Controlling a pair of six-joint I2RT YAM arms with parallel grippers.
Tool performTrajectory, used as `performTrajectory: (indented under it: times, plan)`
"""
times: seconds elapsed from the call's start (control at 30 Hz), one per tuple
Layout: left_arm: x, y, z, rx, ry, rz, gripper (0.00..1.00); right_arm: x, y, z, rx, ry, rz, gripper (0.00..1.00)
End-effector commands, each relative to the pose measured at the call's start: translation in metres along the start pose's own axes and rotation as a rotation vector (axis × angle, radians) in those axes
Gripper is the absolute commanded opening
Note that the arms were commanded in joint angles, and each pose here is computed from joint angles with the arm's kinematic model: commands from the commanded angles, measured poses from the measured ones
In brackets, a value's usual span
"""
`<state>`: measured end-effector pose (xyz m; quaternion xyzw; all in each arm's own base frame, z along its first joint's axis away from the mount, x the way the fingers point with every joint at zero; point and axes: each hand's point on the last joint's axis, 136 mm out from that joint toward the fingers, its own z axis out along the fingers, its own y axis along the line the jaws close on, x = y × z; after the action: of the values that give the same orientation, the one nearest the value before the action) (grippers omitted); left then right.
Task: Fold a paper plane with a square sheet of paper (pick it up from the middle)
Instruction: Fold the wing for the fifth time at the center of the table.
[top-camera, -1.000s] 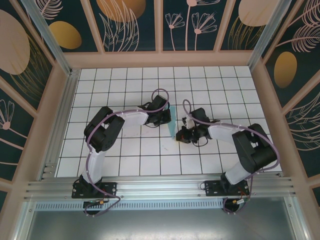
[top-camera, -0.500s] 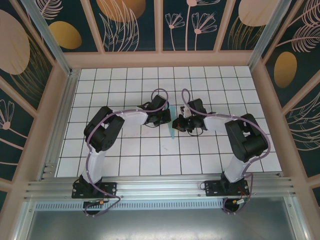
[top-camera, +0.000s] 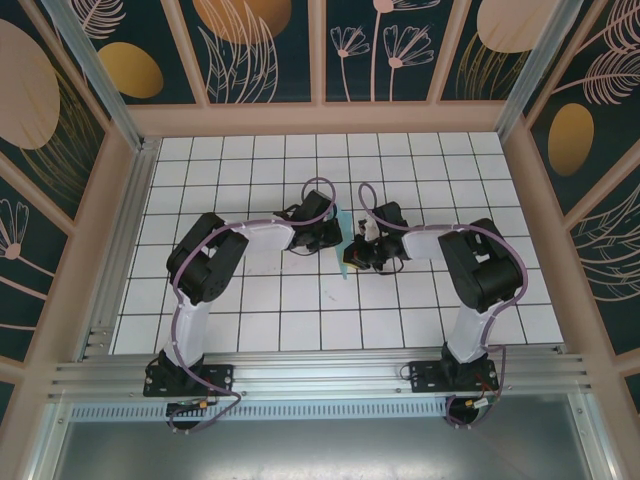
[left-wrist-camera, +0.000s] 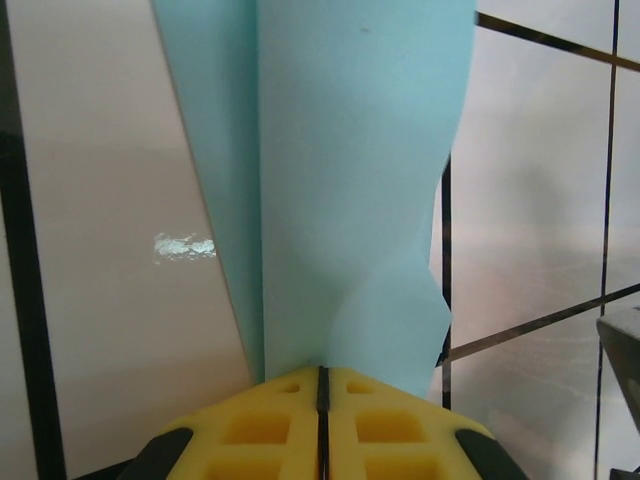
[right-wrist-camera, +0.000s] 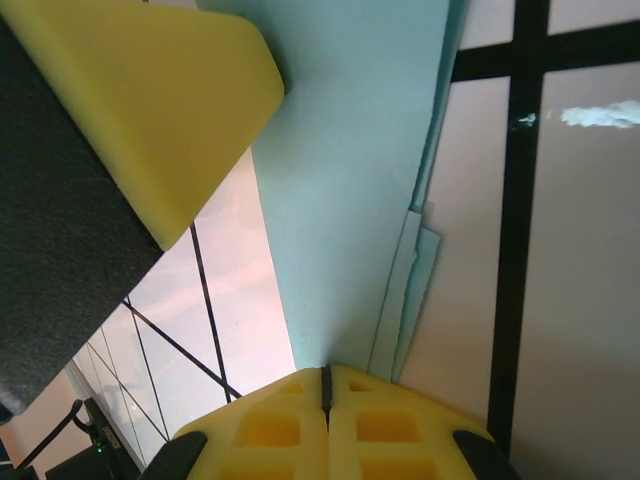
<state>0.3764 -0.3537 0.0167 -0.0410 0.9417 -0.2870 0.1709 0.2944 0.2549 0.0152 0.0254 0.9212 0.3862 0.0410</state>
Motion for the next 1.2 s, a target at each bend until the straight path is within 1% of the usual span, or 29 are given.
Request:
performTrajectory:
  times: [0.0, 0.13, 0.2, 0.33, 0.43, 0.5, 0.6, 0.77, 0.9, 1.17]
  plan:
    - [-0.010, 0.011, -0.002, -0.032, 0.013, 0.059, 0.12, 0.028, -0.056, 0.007, 0.201, 0.075, 0.100, 0.00]
    - [-0.034, -0.005, -0.005, 0.017, -0.019, 0.176, 0.13, 0.030, -0.065, 0.004, 0.231, 0.077, 0.122, 0.00]
    - [-0.044, -0.010, -0.008, 0.044, -0.038, 0.213, 0.14, 0.031, -0.067, 0.003, 0.238, 0.078, 0.127, 0.00]
    - [-0.061, -0.035, -0.030, 0.162, -0.083, 0.272, 0.20, 0.031, -0.064, 0.003, 0.230, 0.080, 0.127, 0.00]
    - [-0.066, -0.038, -0.046, 0.186, -0.119, 0.297, 0.24, 0.032, -0.064, 0.002, 0.232, 0.083, 0.128, 0.00]
    - [-0.063, -0.036, -0.049, 0.202, -0.118, 0.294, 0.24, 0.034, -0.064, 0.003, 0.231, 0.094, 0.126, 0.00]
    - [-0.050, -0.036, -0.044, 0.255, -0.088, 0.292, 0.25, 0.035, -0.065, 0.003, 0.231, 0.098, 0.122, 0.00]
    - [-0.035, -0.045, -0.039, 0.374, -0.041, 0.261, 0.24, 0.036, -0.065, 0.005, 0.232, 0.107, 0.122, 0.00]
    - [-0.035, -0.032, -0.022, 0.320, -0.019, 0.205, 0.24, 0.037, -0.065, 0.006, 0.233, 0.110, 0.123, 0.00]
    - [-0.023, -0.016, 0.003, 0.281, 0.060, 0.152, 0.22, 0.036, -0.065, 0.007, 0.237, 0.110, 0.124, 0.00]
